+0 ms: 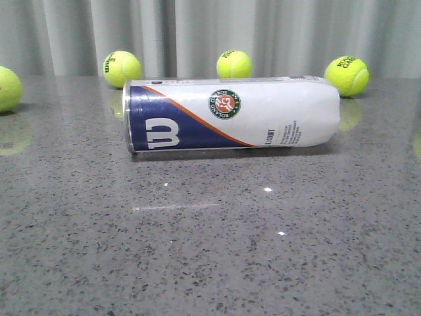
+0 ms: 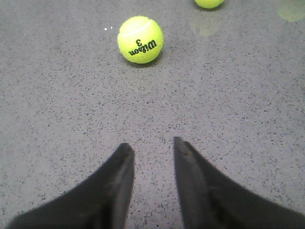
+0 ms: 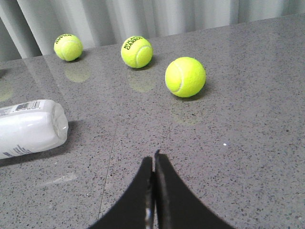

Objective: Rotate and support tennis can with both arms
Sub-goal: 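Open the right gripper and withdraw it from the lying can, then lower the left gripper onto the can's open end and grasp it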

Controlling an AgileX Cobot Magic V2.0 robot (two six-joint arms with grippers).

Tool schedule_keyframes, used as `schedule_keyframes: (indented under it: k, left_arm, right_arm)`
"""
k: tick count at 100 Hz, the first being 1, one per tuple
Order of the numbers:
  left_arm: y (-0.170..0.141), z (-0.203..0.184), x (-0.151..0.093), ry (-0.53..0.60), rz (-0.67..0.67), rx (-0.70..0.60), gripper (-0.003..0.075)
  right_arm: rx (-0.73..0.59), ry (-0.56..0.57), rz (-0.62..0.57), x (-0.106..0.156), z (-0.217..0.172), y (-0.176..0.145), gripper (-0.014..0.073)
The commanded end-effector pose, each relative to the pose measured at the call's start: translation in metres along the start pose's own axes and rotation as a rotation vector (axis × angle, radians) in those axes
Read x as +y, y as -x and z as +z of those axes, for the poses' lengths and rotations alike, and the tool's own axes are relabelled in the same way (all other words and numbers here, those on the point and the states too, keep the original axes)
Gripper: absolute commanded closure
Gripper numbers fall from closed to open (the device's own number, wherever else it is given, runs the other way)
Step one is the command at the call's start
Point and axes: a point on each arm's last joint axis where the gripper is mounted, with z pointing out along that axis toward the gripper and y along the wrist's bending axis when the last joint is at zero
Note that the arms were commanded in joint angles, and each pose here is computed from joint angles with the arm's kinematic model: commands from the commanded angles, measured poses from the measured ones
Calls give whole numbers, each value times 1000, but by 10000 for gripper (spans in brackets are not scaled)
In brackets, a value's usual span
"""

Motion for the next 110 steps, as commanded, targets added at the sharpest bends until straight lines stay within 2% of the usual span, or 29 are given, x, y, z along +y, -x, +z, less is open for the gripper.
schedule_keyframes:
  k: [1, 7, 12, 20, 35, 44, 61, 83, 110]
  left_arm:
    - [20, 3, 0, -7, -17, -50, 243]
    - [21, 8, 0, -9, -19, -31, 138]
    - [21, 11, 0, -9, -19, -15, 107]
    - [21, 18, -1, -26, -46, 14, 118]
    - [31, 30, -10, -123, -205, 72, 127]
    - [41, 40, -13, -165, -256, 124, 127]
    - [60, 60, -31, -315, -335, 231, 127]
    - [72, 97, -63, -486, -341, 367, 127]
    - [86, 127, -105, -645, -319, 424, 127]
  right_arm:
    - [-81, 7, -14, 2, -2, 13, 661]
    - [-81, 7, -14, 2, -2, 13, 661]
    - [-81, 7, -14, 2, -2, 13, 661]
    - [-81, 7, -14, 2, -2, 13, 661]
    - [-81, 7, -14, 2, -2, 13, 661]
    - [-81, 7, -14, 2, -2, 13, 661]
    - [-81, 7, -14, 2, -2, 13, 661]
    - [-81, 7, -14, 2, -2, 13, 661]
    - [-81, 7, -14, 2, -2, 13, 661]
